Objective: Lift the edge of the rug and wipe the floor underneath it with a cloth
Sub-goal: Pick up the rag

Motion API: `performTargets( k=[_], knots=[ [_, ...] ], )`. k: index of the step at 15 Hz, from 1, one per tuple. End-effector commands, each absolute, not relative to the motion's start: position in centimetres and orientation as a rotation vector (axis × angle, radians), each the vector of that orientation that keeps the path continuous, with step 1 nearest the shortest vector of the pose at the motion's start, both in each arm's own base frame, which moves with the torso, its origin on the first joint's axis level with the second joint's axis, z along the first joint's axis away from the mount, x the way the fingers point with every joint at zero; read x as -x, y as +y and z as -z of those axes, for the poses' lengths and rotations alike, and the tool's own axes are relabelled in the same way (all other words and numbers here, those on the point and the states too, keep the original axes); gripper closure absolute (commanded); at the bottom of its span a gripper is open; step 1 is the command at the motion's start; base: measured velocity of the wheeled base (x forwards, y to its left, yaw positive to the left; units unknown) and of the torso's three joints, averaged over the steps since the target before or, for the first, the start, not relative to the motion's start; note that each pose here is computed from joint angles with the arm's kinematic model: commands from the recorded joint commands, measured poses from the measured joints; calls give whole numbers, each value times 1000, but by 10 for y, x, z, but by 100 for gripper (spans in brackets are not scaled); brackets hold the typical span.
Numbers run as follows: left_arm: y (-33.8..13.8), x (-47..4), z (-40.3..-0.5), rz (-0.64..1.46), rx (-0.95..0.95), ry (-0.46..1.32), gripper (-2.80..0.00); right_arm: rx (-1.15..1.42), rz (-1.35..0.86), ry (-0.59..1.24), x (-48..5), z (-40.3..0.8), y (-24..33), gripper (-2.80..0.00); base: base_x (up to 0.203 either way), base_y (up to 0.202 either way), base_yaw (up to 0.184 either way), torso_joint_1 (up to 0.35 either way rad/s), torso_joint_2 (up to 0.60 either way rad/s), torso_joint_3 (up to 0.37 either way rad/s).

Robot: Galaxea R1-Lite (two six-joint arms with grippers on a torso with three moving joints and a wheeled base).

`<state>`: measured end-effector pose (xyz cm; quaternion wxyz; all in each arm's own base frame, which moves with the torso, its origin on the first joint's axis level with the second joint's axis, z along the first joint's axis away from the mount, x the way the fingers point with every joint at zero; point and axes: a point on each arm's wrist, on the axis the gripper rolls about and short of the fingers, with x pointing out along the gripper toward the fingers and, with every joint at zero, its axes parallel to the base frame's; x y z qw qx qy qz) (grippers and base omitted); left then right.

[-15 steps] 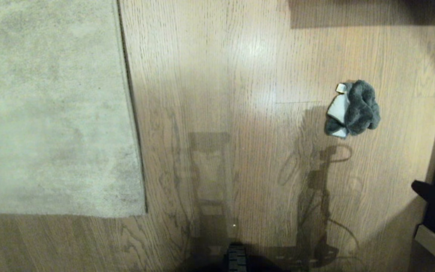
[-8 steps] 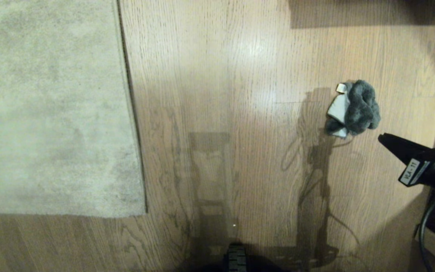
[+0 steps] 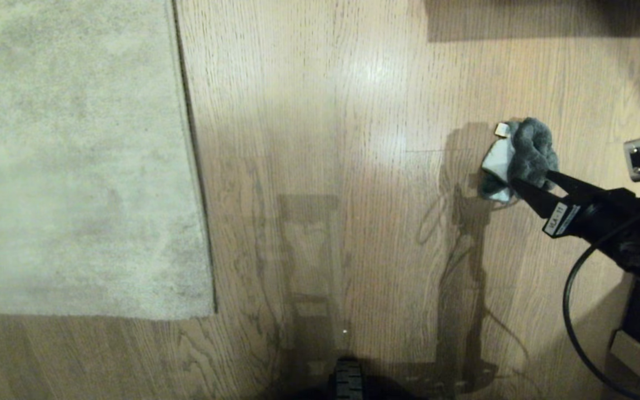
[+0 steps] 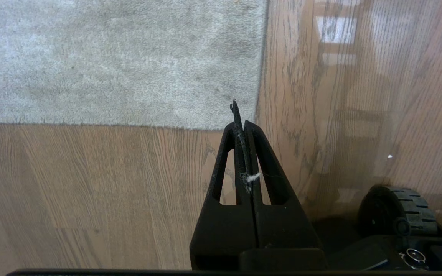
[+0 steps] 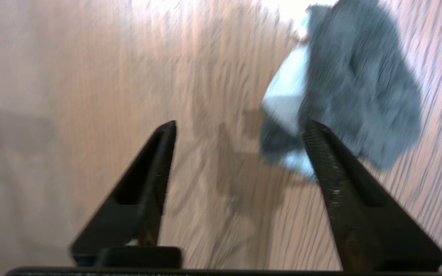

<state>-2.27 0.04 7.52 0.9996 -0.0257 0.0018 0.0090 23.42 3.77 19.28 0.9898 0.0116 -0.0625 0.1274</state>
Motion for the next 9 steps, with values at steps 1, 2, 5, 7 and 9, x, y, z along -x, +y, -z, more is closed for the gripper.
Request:
performTargets(
  k=[1, 2, 5, 7, 9],
  knots=[
    [0, 23, -75, -17, 52, 4, 0, 3, -218, -116, -258, -184, 32, -280, 0, 0, 0, 0, 0, 0],
    [0, 23, -75, -19, 52, 4, 0, 28, -196, -123, -264, -184, 27, -280, 0, 0, 0, 0, 0, 0],
    [0, 23, -75, -17, 52, 4, 0, 54, -154, -143, -276, -190, 16, -280, 0, 0, 0, 0, 0, 0],
    [0, 23, -75, -20, 52, 4, 0, 69, -141, -154, -283, -192, 13, -280, 0, 0, 0, 0, 0, 0],
    [0, 23, -75, -17, 52, 4, 0, 96, -129, -165, -290, -194, 11, -280, 0, 0, 0, 0, 0, 0]
  ],
)
